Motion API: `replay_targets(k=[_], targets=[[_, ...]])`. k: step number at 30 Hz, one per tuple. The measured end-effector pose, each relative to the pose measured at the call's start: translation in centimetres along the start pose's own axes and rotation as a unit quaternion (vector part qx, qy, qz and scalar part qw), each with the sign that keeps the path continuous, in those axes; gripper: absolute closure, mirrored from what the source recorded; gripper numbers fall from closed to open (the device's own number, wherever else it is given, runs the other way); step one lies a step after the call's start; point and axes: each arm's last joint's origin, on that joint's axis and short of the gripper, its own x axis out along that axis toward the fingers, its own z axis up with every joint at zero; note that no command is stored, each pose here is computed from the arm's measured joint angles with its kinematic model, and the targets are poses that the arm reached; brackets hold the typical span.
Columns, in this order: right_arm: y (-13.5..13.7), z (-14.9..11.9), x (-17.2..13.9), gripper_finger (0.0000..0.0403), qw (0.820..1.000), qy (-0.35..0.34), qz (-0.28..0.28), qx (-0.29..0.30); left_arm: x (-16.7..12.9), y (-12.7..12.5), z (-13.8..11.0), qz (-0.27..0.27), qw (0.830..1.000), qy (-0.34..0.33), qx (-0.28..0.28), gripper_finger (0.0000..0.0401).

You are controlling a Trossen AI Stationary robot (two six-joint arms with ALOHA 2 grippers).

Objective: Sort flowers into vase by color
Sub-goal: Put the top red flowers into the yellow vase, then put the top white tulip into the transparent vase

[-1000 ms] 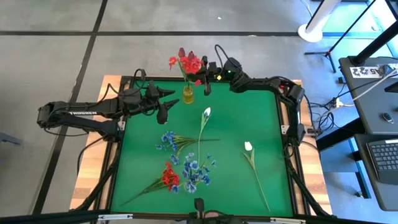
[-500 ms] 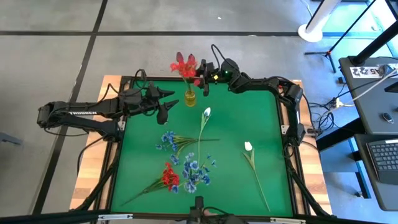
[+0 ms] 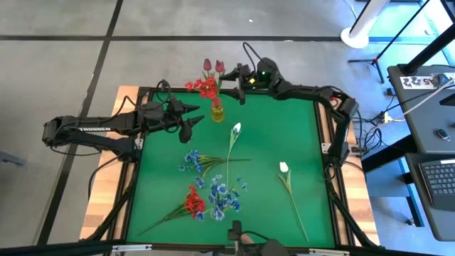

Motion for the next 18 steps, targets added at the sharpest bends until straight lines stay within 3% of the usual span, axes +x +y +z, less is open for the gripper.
replay_targets(k=[8, 13, 18], targets=[[1.9, 2.6, -3.4, 0.0073, 0.993, 0.114, -0.033, -0.004, 0.0, 0.0, 0.0, 0.000, 1.000, 0.002, 0.001, 0.0190], [5.1, 3.4, -5.4, 0.0072, 0.969, 0.234, -0.080, -0.017, 0.0, 0.1, -0.9, 0.007, 0.999, 0.044, -0.016, 0.0190], [8.6, 2.8, -5.4, 0.0072, 0.945, 0.317, -0.076, 0.013, -0.3, 0.2, -2.4, 0.005, 0.991, 0.122, -0.054, 0.0190]])
